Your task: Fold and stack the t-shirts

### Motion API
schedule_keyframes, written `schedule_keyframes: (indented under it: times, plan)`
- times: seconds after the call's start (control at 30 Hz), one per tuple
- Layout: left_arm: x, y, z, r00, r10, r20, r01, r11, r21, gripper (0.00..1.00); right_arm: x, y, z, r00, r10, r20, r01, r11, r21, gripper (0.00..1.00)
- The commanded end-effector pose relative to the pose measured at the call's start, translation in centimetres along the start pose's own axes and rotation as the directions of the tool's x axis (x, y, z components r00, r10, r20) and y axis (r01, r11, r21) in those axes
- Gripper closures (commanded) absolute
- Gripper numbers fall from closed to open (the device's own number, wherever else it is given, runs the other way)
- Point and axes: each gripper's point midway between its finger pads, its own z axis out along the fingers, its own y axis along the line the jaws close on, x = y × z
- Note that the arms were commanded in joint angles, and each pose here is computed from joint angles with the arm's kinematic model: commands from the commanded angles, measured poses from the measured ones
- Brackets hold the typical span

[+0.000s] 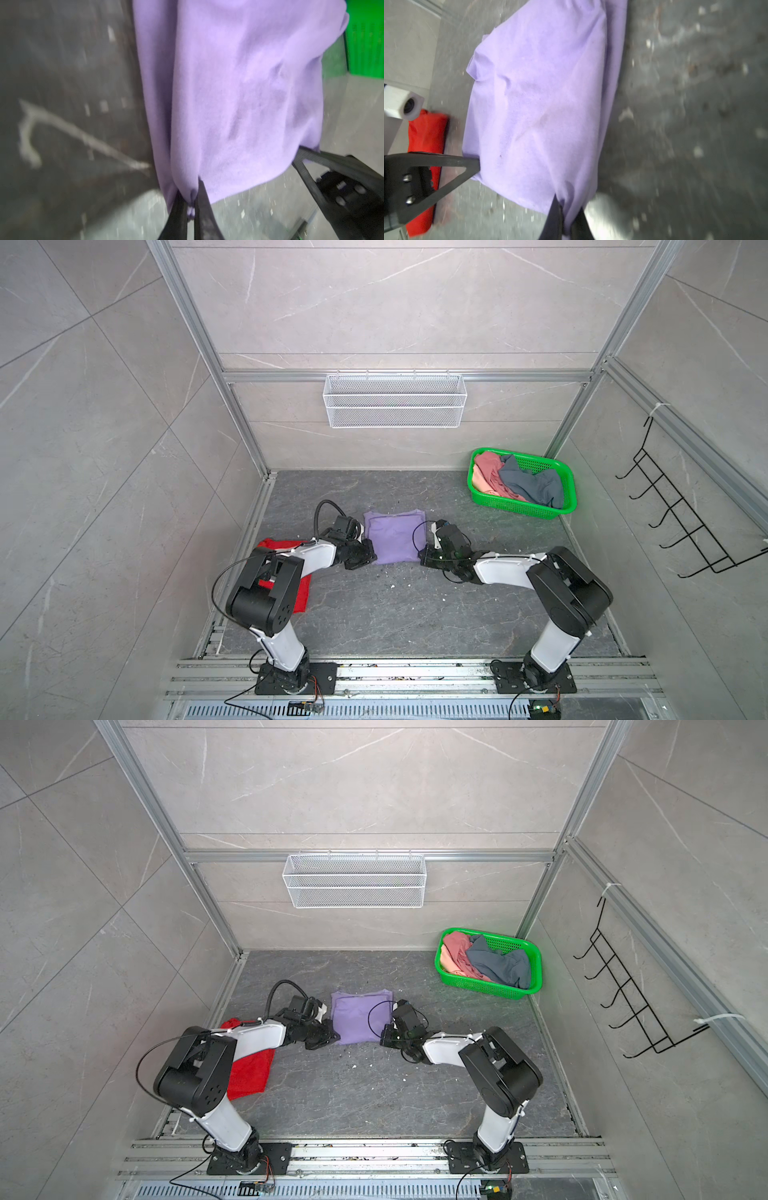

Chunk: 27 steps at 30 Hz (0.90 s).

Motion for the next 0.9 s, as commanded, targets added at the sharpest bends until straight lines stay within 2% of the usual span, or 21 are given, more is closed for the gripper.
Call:
schedule_keyframes:
  times: [0.0, 0.1, 0.13, 0.2, 0.27, 0.33, 0.47, 0.6, 0.73, 0.87]
  plan:
    - [2.9, -2.0, -2.5, 0.999, -0.034, 0.006, 0.034, 0.998, 0.061, 0.90, 3.1, -0.1, -2.9, 0.999, 0.017, -0.049, -0.014, 0.999, 0.047, 0.92]
    - [5.9, -2.0, -3.9, 0.999, -0.043, 0.000, 0.043, 0.999, 0.020, 0.86, 5.9, -1.6, -5.1, 0.996, 0.033, -0.080, -0.021, 0.989, 0.143, 0.90]
    - [6.6, -1.8, -4.5, 0.999, -0.047, 0.000, 0.047, 0.999, 0.000, 0.80, 6.7, -2.1, -5.8, 0.995, 0.042, -0.086, -0.028, 0.987, 0.160, 0.83]
    - [7.8, -1.3, -5.9, 0.999, -0.038, -0.001, 0.038, 0.998, -0.045, 0.53, 7.5, -3.0, -7.1, 0.995, 0.063, -0.075, -0.048, 0.983, 0.178, 0.57]
    - [8.0, -1.1, -7.5, 1.000, -0.004, 0.028, 0.006, 0.996, -0.091, 0.41, 7.0, -3.4, -8.3, 0.998, 0.054, -0.031, -0.048, 0.982, 0.182, 0.42]
    - [7.3, -1.4, -8.9, 0.997, 0.031, 0.070, -0.024, 0.994, -0.104, 0.34, 5.7, -4.0, -9.4, 0.999, 0.012, 0.037, -0.020, 0.975, 0.222, 0.35]
    - [5.0, -2.4, -10.1, 0.982, 0.140, 0.125, -0.121, 0.982, -0.147, 0.32, 2.3, -2.4, -9.8, 0.984, -0.137, 0.112, 0.107, 0.965, 0.239, 0.33]
    - [2.5, -4.0, -8.3, 0.964, 0.232, 0.129, -0.213, 0.966, -0.148, 0.33, -0.3, 0.4, -7.9, 0.961, -0.248, 0.120, 0.217, 0.950, 0.224, 0.33]
    - [0.0, -4.1, -5.2, 0.963, 0.247, 0.108, -0.226, 0.958, -0.174, 0.35, -2.1, 1.5, -5.1, 0.949, -0.298, 0.105, 0.268, 0.936, 0.230, 0.33]
    - [-1.7, -3.3, -3.1, 0.967, 0.233, 0.098, -0.207, 0.952, -0.224, 0.38, -3.6, 0.0, -2.9, 0.960, -0.261, 0.105, 0.227, 0.939, 0.260, 0.34]
